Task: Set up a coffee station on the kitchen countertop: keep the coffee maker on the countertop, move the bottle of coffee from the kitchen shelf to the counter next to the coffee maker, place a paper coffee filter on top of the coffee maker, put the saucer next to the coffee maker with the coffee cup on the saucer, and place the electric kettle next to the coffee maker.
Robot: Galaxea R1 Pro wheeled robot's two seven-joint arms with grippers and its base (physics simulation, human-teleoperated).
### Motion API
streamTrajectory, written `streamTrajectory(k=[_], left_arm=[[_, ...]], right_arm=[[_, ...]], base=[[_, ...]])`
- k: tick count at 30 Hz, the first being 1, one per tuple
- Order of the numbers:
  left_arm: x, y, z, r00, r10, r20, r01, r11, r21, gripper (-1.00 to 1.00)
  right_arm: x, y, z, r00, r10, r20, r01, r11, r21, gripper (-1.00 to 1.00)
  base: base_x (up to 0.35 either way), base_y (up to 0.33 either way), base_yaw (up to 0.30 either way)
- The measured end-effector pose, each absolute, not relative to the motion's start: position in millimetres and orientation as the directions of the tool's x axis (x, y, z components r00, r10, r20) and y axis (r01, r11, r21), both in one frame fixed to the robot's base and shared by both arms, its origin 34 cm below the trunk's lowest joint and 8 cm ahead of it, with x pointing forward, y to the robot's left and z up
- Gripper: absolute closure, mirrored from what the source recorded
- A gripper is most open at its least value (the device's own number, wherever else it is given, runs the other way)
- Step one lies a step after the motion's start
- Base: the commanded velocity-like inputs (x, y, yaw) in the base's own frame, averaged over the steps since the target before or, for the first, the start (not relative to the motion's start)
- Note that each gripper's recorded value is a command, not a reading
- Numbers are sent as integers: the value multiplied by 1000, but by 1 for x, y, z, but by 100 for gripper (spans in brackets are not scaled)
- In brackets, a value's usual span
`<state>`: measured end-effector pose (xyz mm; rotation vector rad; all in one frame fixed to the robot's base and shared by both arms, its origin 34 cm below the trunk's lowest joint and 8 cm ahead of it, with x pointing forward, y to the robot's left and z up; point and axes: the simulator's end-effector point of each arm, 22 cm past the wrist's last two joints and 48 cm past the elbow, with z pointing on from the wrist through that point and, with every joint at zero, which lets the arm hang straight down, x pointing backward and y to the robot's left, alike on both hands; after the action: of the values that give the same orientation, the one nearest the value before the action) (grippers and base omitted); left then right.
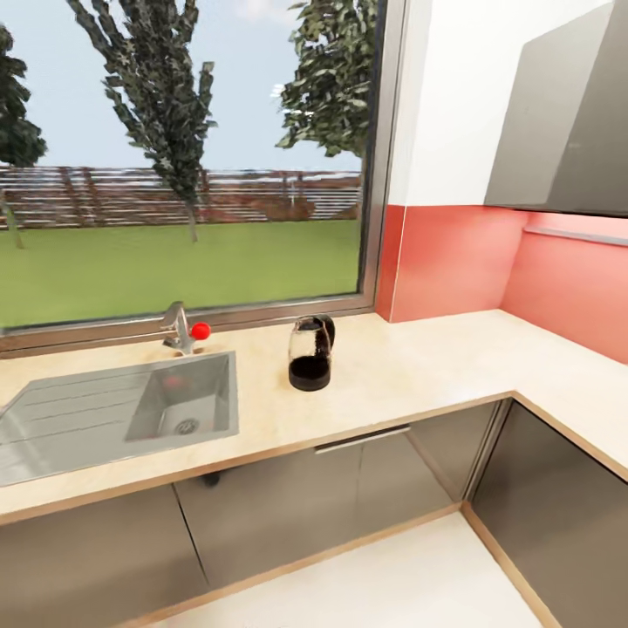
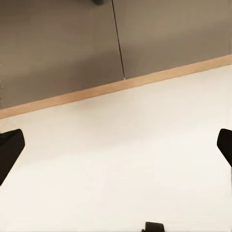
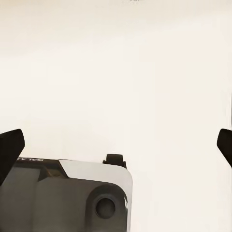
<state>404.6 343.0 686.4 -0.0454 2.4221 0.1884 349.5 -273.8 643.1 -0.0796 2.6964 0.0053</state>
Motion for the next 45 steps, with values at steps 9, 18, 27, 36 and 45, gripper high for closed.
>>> streamTrajectory(k=[9, 18, 27, 36, 45], left_arm=[[405, 343, 686, -757, 18, -653, -83, 989, 124, -100], [405, 343, 687, -756, 17, -654, -84, 989, 123, -100], [405, 343, 686, -757, 15, -654, -86, 989, 122, -100], [405, 343, 687, -755, 13, -655, -88, 989, 122, -100], [404, 344, 686, -757, 10, -653, -92, 988, 122, -100]], right_arm=[[350, -274, 643, -902, -55, -429, -56, 998, -10, -100], [349, -274, 643, -901, -55, -430, -57, 998, -9, -100], [350, -274, 643, -902, -54, -429, -55, 998, -10, -100], [349, -275, 643, -901, -56, -429, -56, 998, -12, -100], [350, -272, 643, -901, -53, -431, -57, 998, -4, -100]], base=[[-183, -227, 277], [-61, -255, 278], [-86, -259, 179], [-61, -82, 3], [-2, -2, -14]])
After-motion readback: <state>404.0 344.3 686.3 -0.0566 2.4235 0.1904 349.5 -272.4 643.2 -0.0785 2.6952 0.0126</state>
